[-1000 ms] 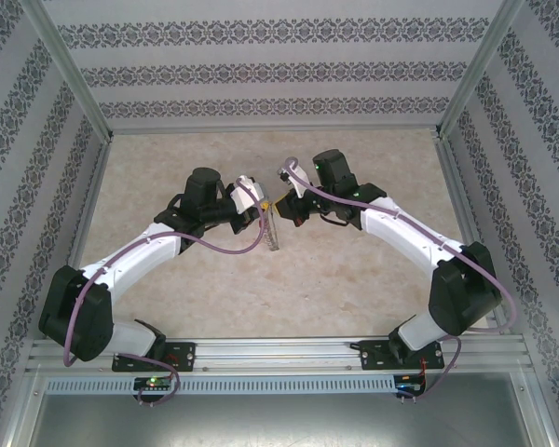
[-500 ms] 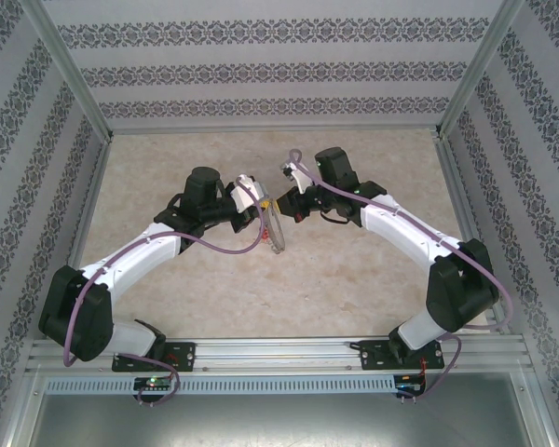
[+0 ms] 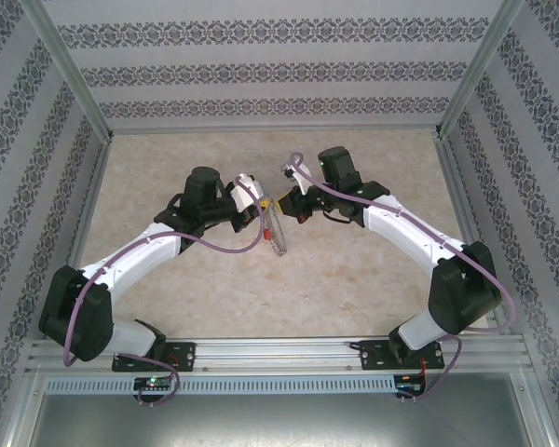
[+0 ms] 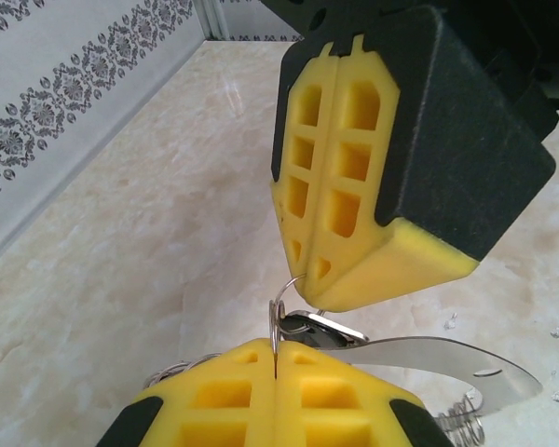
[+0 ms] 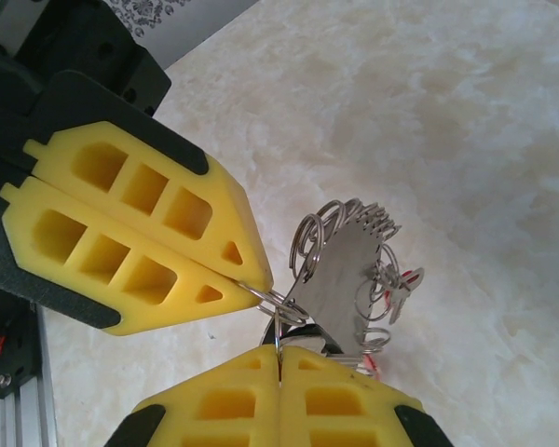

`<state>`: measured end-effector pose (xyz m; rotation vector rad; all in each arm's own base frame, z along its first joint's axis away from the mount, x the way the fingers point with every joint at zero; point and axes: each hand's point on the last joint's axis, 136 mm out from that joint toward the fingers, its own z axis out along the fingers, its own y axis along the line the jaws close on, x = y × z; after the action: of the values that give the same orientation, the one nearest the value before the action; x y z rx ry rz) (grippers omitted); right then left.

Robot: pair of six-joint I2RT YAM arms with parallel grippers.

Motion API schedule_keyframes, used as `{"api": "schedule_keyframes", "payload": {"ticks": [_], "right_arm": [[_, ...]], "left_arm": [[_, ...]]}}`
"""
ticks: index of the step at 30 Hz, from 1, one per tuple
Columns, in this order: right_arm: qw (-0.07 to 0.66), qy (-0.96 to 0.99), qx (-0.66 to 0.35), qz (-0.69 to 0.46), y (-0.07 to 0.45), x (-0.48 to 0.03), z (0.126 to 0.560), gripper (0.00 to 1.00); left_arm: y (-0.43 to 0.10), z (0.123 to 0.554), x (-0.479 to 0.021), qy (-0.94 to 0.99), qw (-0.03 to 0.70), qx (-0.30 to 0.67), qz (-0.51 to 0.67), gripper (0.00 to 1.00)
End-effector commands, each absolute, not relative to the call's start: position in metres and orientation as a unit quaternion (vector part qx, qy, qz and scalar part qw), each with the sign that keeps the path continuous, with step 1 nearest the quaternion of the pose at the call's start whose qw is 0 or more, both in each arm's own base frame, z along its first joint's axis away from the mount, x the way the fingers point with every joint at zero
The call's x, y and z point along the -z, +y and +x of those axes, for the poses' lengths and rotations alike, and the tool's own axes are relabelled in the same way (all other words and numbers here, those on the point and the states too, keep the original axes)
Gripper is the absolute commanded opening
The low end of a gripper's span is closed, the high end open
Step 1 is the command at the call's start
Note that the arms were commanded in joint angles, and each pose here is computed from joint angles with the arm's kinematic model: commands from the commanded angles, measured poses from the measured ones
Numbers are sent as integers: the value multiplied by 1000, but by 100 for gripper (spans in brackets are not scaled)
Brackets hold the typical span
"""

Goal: Put the keys on the keyring

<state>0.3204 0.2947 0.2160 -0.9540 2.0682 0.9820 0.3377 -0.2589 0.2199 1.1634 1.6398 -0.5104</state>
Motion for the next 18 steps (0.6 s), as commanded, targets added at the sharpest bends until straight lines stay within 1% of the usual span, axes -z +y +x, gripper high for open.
{"api": "schedule_keyframes", "payload": {"ticks": [1,12,18], "right_arm": [[336,770,-373,-393,297,-225,311,0],[355,753,-381,-402,301,-236,310,0],[341,734,-395,-435,309,-236,296,0]], "left_arm": [[-268,335,-241,657,529,233,484,0],[-267,330,-239,654,527,234,490,0],[-269,331,-237,655,524,240,489,0]]}}
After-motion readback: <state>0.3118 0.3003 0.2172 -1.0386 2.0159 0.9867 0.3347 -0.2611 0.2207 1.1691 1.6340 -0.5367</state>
